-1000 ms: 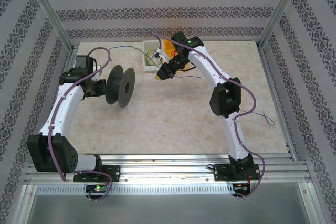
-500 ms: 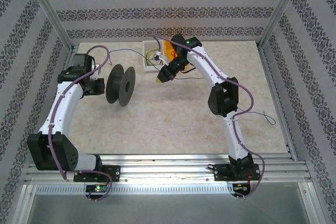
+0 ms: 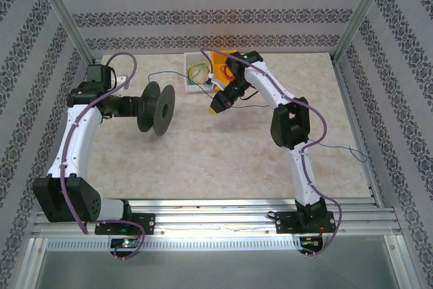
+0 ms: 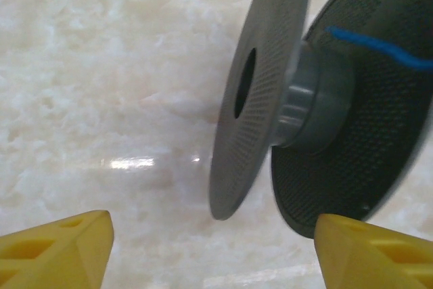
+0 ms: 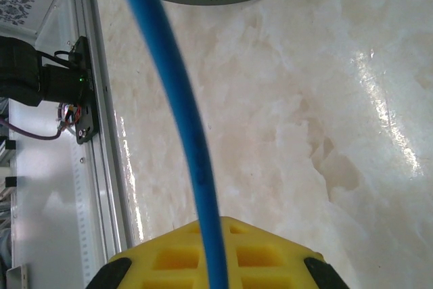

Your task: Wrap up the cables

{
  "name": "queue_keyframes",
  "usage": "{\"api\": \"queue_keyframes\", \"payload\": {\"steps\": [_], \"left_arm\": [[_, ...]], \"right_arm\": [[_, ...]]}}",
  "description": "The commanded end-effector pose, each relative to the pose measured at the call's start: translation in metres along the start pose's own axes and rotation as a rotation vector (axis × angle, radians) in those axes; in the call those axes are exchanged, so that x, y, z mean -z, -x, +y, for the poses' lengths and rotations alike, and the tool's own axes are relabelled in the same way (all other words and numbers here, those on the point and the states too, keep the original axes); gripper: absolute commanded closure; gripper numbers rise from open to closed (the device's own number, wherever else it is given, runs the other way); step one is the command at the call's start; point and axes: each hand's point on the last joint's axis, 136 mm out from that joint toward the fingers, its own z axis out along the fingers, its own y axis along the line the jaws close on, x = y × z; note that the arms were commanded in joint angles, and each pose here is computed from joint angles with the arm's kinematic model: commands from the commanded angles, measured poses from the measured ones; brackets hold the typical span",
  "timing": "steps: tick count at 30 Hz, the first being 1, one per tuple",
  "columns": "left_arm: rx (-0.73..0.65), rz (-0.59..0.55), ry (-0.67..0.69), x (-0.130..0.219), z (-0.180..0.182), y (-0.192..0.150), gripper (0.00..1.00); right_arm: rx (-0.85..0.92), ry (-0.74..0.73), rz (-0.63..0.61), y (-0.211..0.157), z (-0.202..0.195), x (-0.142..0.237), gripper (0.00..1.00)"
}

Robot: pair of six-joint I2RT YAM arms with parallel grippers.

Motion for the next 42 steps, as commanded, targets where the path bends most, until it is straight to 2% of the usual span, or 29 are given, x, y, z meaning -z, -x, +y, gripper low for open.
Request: {"api": "queue_keyframes", "payload": {"steps": [1, 6, 16, 36, 42], "left_arm": [[-0.046, -0.079, -0.072, 0.009, -0.012, 0.02, 0.19], [-0.081, -0.085, -0.091, 0.006, -0.015, 0.025, 0.19], [-0.107, -0.08, -0.092, -0.014, -0.012, 0.034, 0.18], [-0.145, -0.093, -0.13, -0.045, -0.03, 0.054, 0.19], [-0.125, -0.106, -0.09, -0.06, -0.033, 0.058, 0.19]], "right_arm": [[0.007, 0.011, -0.014, 0.001, 0.008, 0.009, 1.0], [-0.014, 0.029, 0.008, 0.001, 0.004, 0.0, 1.0], [-0.108, -0.034, 0.079, -0.008, -0.028, -0.018, 1.0], [-0.122, -0.034, 0.111, -0.003, -0.036, -0.047, 1.0], [-0.121, -0.043, 0.106, -0.001, -0.037, -0.046, 1.0]]}}
